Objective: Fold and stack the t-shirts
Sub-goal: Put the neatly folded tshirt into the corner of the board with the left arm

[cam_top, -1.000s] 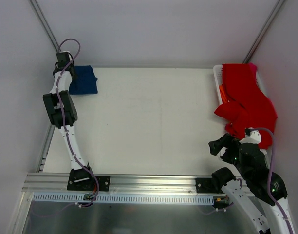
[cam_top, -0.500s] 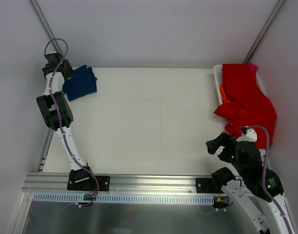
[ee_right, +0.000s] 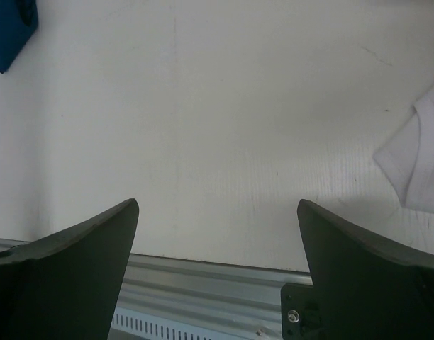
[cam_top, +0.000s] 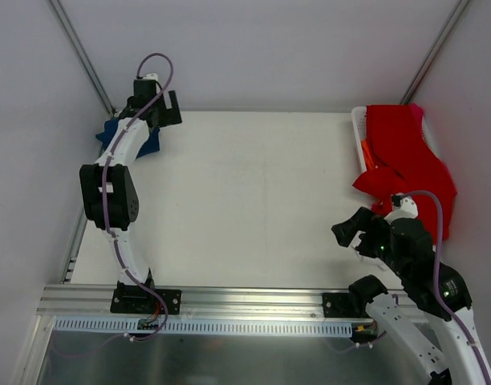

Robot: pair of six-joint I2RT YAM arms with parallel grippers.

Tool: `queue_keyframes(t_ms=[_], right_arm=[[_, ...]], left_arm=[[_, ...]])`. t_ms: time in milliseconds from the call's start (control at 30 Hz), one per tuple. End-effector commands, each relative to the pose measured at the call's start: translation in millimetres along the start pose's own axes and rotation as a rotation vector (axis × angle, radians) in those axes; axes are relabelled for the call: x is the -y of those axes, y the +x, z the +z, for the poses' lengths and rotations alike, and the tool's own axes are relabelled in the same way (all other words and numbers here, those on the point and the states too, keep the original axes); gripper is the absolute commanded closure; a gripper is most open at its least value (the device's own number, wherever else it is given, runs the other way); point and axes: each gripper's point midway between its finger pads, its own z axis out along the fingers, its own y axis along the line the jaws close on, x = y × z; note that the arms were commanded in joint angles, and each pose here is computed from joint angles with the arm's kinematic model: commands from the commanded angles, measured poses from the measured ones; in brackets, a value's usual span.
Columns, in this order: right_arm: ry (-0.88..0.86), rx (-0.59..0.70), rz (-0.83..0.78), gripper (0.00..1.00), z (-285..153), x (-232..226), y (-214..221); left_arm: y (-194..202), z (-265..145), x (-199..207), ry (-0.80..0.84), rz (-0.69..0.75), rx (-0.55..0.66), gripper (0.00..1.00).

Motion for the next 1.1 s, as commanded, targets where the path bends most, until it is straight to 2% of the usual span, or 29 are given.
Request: queue_keyframes(t_ms=[0,67,167,300,367,400,433,467,500,567,600,633,700,733,867,967,1067], right_arm=[[-0.118,0.017,-0.055,0.01,-17,-34,-27],[-0.134,0.013,-0.078,0.01,-22,-41,-33],[-0.244,0.003,-0.095,0.01,-37,-70,-47],[-0.423,0.118,-0.083,0.01,-56,-105,-73],[-0.469,0.164,-0.062,0.00,-59,-114,-82],[-0.518,0.130,-0.068,0.01,-62,-125,-79],[-0.579,0.121,-0.093,0.01,-66,-137,-81],[-0.655,0.091,-0.114,0.01,-72,-152,-79],[-0.791,-0.009,-0.149,0.01,-80,-173,-65],[-0.981,0.008,-0.155,0.00,-99,-203,-74],[-1.067,-0.020,-0.175,0.01,-107,-211,-68],[-1.147,0.014,-0.191,0.01,-117,-223,-75],[-1.249,-0.016,-0.236,0.01,-129,-232,-68],[-1.282,-0.014,-0.248,0.01,-130,-238,-70],[-1.357,-0.038,-0.276,0.01,-131,-246,-57],[-1.357,-0.060,-0.270,0.00,-119,-248,-47],[-1.312,-0.083,-0.261,0.01,-98,-246,-37]], left_arm=[[-21,-62,63,0.185,0.036,0.077,0.01],[-12,-91,102,0.356,0.021,0.046,0.01],[-1,-134,132,0.507,-0.006,0.021,0.01],[5,-213,172,0.729,0.039,0.044,0.01],[-1,-258,177,0.791,0.067,0.110,0.01],[6,-267,177,0.800,0.076,0.114,0.01],[0,-299,175,0.829,0.088,0.173,0.01],[2,-312,172,0.843,0.087,0.190,0.01],[10,-318,168,0.851,0.083,0.185,0.01],[12,-359,160,0.917,0.084,0.242,0.01],[24,-363,159,0.945,0.094,0.229,0.01],[25,-388,153,0.986,0.101,0.273,0.01],[43,-391,147,0.999,0.092,0.273,0.01],[43,-405,137,0.986,0.067,0.319,0.01],[71,-377,105,0.818,0.017,0.348,0.01],[77,-368,85,0.721,-0.036,0.387,0.01],[77,-376,75,0.699,-0.042,0.434,0.01]])
